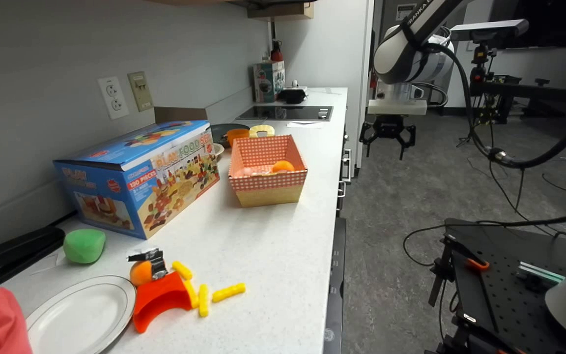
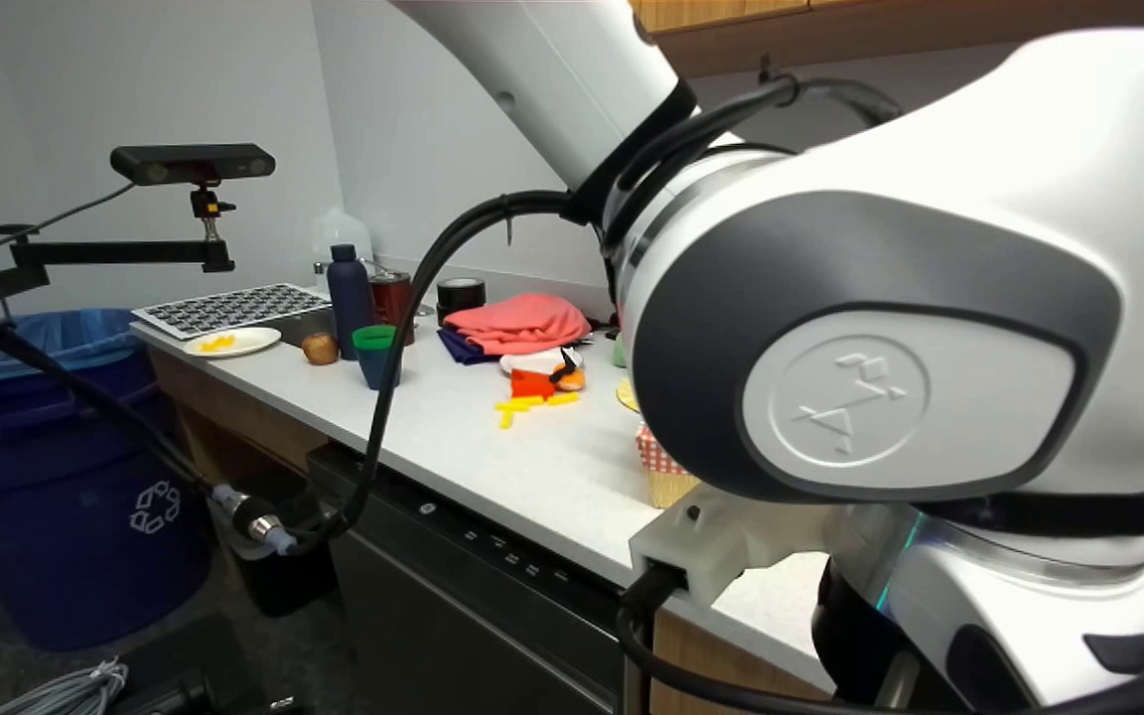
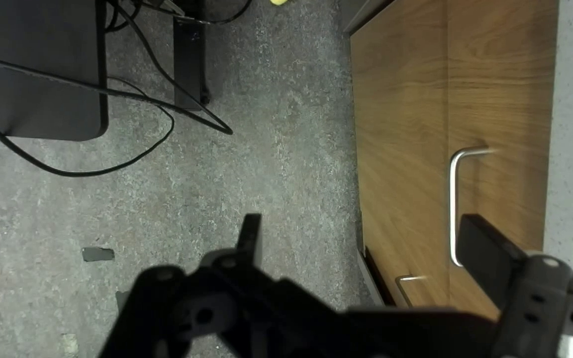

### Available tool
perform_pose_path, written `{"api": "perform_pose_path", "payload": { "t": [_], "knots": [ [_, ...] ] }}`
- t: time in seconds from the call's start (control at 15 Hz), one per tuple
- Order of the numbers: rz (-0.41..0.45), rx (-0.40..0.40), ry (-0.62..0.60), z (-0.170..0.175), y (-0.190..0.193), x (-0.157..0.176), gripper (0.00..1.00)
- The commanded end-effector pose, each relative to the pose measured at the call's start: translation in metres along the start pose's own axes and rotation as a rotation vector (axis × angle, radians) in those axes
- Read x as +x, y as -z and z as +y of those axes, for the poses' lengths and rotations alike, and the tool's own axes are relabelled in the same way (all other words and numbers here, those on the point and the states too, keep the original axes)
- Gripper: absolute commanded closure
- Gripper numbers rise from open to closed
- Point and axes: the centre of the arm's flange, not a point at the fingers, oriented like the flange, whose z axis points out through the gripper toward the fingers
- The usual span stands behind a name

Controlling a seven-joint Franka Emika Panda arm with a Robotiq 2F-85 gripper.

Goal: Pull the drawer open

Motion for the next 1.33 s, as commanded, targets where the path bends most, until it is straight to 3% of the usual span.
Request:
{"api": "perform_pose_path", "payload": {
  "t": [0.0, 0.4, 0.93, 1.27],
  "knots": [
    [0.000, 0.000, 0.000, 0.000, 0.000, 0.000, 0.00],
    [-0.024, -0.040, 0.020, 0.006, -0.028, 0.001, 0.00],
    [-0.052, -0.139, -0.018, 0.010, -0.110, 0.007, 0.00],
    [-0.093, -0.065, -0.052, -0.004, -0.118, 0.011, 0.00]
  ]
}}
